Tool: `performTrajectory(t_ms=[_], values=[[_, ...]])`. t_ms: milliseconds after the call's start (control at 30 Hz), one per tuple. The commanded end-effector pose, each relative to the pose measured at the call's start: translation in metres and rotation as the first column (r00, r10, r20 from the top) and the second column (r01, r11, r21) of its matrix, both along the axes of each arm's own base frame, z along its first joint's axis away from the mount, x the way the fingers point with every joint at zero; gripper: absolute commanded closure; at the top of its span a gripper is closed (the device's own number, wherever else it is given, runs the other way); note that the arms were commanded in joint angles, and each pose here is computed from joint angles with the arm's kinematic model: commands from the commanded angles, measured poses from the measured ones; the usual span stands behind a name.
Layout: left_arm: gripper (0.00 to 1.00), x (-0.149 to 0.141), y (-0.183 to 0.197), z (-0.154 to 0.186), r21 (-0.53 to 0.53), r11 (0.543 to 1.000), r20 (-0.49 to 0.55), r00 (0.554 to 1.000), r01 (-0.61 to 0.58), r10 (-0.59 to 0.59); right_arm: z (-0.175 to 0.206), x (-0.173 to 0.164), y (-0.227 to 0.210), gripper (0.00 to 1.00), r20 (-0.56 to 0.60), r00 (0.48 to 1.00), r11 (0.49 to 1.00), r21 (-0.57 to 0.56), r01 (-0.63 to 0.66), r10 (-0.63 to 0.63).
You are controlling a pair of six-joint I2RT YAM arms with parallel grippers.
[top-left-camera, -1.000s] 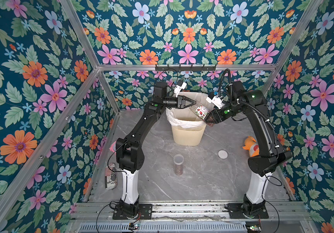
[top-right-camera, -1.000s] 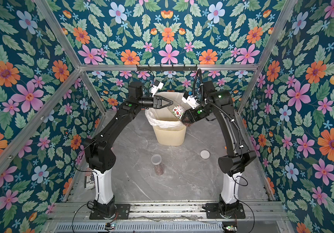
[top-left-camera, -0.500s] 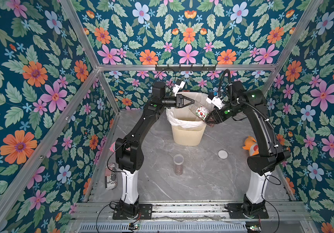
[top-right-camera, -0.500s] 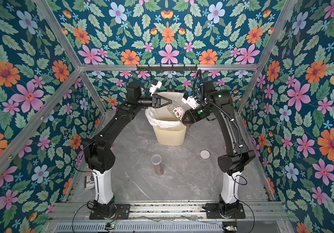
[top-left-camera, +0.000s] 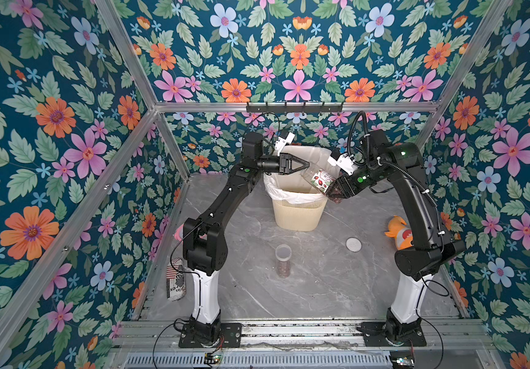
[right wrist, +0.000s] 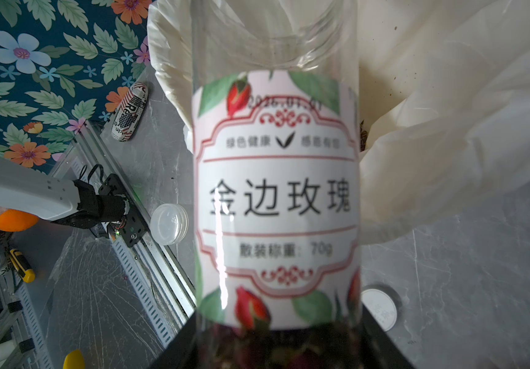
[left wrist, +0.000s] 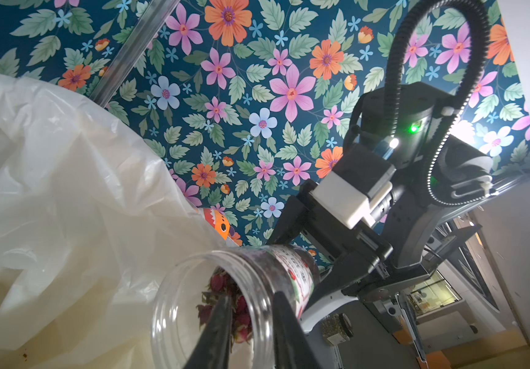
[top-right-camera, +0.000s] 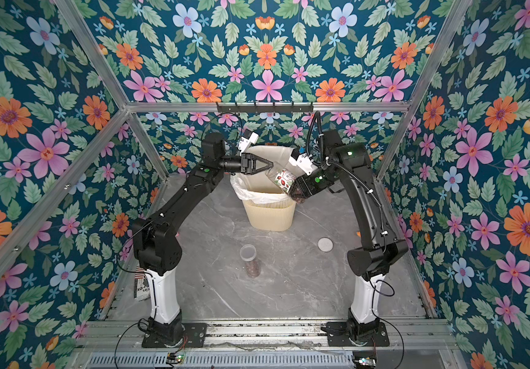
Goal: Empty the moldy dried flower tea in the jars
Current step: Pour the moldy dried flower tea into the trash bin.
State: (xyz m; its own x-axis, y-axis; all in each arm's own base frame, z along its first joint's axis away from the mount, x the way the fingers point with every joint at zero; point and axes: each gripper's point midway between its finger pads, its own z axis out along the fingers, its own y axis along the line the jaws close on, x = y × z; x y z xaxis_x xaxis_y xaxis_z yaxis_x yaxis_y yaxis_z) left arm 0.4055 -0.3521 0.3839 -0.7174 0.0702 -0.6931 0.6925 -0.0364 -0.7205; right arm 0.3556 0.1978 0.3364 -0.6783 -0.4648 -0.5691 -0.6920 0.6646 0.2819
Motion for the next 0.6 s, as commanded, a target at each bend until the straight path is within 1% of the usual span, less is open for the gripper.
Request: performTrajectory(t_ms=[0,133,200,300,467,567], values=[[0.76,-0.019,-0.001,0.0,-0.007,0.996,-0.018,0.996,0.084,-0.084,0.005,0.0,0.011,0.6,0.035,0.997,0.997,0.044,-0.069,0.067],[0.8,-0.031,-0.004,0.003,-0.032,0.992,-0.01,0.992,0.122,-0.123,0.004,-0.001,0.014,0.6,0.025,0.996,0.994,0.06,-0.088,0.087],[0.83,-0.033,-0.005,0.004,-0.041,0.99,-0.014,0.991,0.132,-0.133,0.003,-0.002,0.015,0.6,0.023,0.995,0.994,0.061,-0.095,0.093],[0.86,-0.033,-0.005,0.004,-0.047,0.99,-0.014,0.991,0.134,-0.135,0.004,-0.003,0.015,0.59,0.028,0.995,0.993,0.064,-0.1,0.098],[0.9,-0.031,-0.006,0.005,-0.054,0.99,-0.023,0.991,0.133,-0.134,0.007,-0.003,0.015,0.53,0.04,0.994,0.992,0.069,-0.102,0.1],[0.92,-0.03,-0.005,0.003,-0.054,0.991,-0.031,0.991,0.126,-0.128,0.007,-0.002,0.015,0.47,0.046,0.994,0.993,0.068,-0.098,0.095]])
